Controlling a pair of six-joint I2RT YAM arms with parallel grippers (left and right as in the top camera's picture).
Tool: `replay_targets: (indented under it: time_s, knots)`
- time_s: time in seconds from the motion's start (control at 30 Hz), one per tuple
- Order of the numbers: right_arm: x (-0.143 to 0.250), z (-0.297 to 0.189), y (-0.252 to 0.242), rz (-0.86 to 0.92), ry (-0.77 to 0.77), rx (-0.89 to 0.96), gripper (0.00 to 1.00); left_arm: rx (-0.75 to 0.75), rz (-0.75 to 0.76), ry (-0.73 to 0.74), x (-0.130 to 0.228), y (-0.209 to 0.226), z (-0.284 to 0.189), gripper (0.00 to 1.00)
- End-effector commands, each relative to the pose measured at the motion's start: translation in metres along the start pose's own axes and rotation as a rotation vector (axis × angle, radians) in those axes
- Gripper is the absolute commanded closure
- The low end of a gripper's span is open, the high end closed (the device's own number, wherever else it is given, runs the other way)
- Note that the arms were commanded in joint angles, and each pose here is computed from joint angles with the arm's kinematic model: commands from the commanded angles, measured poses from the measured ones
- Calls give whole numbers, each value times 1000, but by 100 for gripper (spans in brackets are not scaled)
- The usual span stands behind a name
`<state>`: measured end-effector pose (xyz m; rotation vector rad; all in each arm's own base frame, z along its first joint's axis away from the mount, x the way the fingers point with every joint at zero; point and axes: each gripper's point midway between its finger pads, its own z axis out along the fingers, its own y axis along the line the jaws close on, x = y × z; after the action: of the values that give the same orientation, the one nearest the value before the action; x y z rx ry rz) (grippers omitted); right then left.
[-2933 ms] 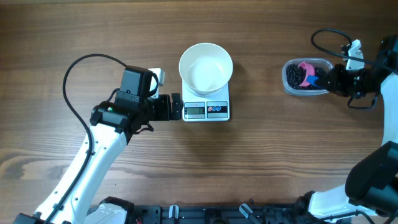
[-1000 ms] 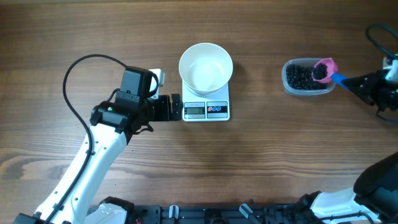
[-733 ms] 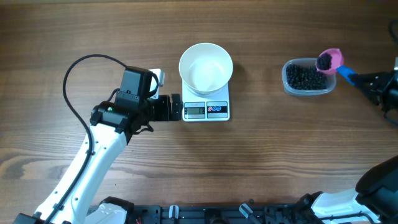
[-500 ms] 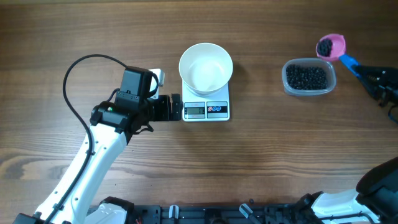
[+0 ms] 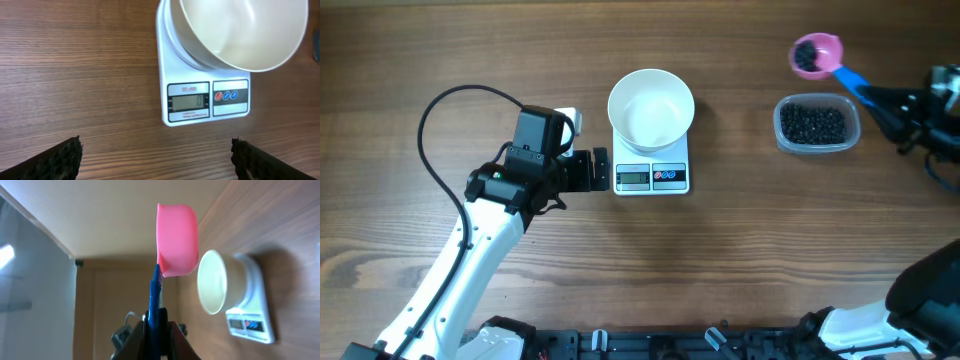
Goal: Scoop item into bowl and weigh 150g on scale
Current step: 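Carry the filled scoop left over the bowl with the right gripper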
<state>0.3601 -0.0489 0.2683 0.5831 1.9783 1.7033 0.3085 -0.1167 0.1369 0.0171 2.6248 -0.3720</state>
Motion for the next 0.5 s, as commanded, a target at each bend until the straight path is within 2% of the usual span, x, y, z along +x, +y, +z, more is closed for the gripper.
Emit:
replay_targets:
  time_s: [0.0,0.3,0.47]
  knots:
    - [16,29,10,75,100,-67,96,-66,-63,-19,-3,11,2,0]
    - [53,82,15,35,276,-48,96,-82,-77,-26,-4,14,2,0]
    - [70,108,9,-4,342,16,96,-139,-176,-55,-8,24,1,0]
